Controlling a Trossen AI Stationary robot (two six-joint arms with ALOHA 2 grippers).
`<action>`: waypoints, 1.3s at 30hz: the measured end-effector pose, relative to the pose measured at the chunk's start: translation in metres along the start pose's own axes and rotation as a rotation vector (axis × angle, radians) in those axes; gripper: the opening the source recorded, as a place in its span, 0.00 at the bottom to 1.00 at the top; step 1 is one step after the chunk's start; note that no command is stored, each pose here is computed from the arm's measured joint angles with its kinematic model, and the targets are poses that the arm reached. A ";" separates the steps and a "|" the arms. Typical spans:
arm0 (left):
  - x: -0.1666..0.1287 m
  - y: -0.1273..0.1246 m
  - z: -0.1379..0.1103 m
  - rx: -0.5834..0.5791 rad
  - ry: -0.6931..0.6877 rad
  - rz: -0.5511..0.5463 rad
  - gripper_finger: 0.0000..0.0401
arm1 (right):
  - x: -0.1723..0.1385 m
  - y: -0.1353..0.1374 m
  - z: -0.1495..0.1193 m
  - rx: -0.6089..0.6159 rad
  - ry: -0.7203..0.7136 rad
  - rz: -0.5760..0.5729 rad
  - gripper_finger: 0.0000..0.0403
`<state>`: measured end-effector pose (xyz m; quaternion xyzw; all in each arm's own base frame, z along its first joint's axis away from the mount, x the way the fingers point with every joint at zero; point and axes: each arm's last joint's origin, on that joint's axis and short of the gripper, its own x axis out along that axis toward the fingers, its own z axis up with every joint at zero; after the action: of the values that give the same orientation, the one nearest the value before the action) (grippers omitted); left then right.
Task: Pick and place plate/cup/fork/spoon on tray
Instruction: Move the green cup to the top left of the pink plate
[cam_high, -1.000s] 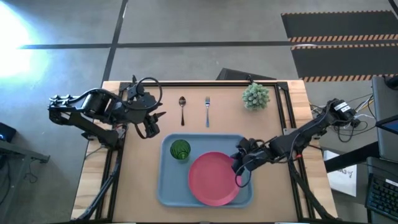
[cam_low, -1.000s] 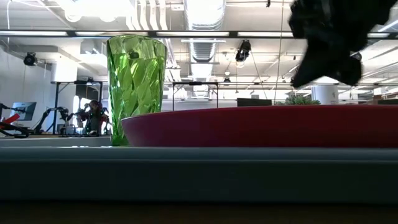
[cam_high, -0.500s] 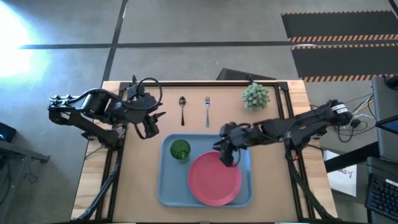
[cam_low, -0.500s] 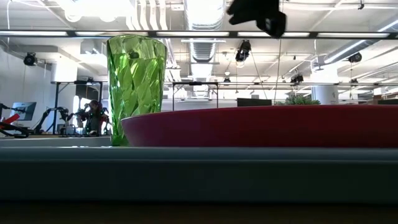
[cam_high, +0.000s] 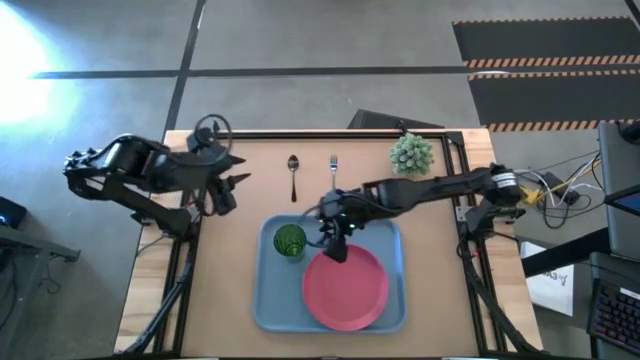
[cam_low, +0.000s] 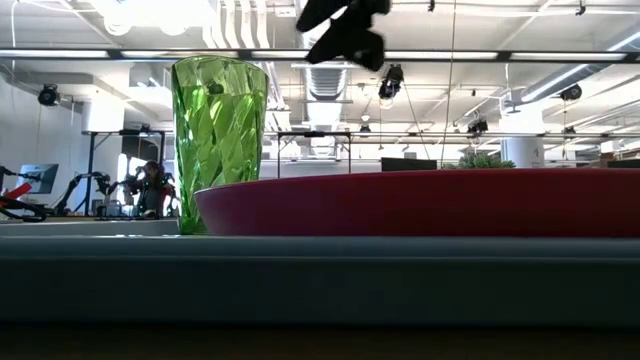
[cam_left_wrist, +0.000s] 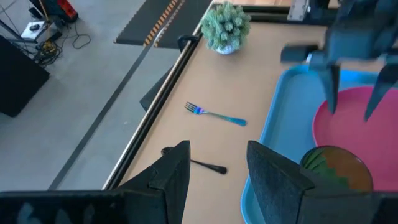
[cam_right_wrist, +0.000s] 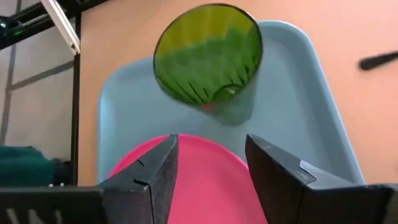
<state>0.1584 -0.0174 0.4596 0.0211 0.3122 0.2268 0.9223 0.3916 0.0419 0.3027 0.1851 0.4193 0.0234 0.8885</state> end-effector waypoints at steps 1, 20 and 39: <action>-0.003 0.002 -0.001 -0.006 -0.009 -0.002 0.35 | 0.005 -0.002 0.004 -0.003 0.007 0.012 0.44; -0.013 0.012 -0.011 0.040 0.011 0.001 0.35 | 0.040 -0.019 0.054 -0.072 0.118 0.003 0.45; -0.011 0.011 -0.013 0.050 0.031 0.001 0.35 | 0.070 -0.026 0.052 -0.088 0.203 -0.001 0.43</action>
<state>0.1388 -0.0134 0.4573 0.0408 0.3319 0.2198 0.9164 0.4735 0.0158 0.2725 0.1421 0.5059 0.0599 0.8487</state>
